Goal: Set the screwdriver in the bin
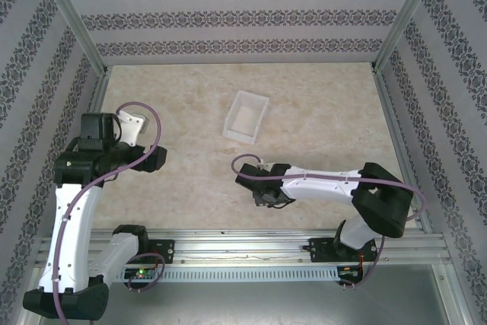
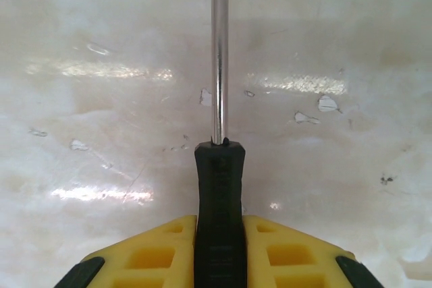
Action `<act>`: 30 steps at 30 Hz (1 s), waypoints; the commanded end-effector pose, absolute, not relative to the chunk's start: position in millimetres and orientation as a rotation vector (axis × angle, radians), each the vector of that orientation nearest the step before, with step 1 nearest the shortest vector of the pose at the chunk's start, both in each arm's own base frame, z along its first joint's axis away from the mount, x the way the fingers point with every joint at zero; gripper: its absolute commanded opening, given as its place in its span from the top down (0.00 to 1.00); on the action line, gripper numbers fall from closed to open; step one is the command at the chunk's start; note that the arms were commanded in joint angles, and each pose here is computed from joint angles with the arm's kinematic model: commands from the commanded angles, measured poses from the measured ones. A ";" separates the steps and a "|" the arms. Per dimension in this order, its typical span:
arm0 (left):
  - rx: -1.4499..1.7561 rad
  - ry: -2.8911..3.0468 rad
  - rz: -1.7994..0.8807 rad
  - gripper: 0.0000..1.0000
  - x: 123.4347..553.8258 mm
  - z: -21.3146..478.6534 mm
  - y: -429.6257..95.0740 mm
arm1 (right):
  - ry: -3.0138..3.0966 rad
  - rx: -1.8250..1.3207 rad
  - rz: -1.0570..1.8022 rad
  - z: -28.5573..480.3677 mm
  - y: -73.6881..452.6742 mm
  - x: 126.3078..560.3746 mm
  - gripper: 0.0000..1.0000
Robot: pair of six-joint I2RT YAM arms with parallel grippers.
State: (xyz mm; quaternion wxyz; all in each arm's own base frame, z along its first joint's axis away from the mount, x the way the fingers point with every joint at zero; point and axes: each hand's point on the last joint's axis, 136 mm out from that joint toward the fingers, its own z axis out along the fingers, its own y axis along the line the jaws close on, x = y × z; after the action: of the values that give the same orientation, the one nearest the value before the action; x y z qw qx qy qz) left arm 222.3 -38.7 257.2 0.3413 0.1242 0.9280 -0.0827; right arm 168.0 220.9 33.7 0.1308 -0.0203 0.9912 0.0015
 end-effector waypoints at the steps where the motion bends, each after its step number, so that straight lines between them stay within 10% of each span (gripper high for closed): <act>1: 0.364 2.383 -0.230 0.01 218.8 268.6 -44.0 | 2.848 -0.103 -0.013 48.4 213.1 168.5 0.80; 30: 0.445 2.378 -0.283 0.01 212.8 266.0 -53.6 | 2.652 -0.167 0.360 180.6 236.8 220.7 0.79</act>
State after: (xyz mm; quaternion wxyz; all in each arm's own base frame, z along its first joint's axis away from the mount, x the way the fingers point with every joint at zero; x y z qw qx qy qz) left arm 222.0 -45.5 258.0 0.3421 0.1469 0.9231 -0.0964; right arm 211.7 233.6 172.7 0.2231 -0.0424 0.9644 0.1353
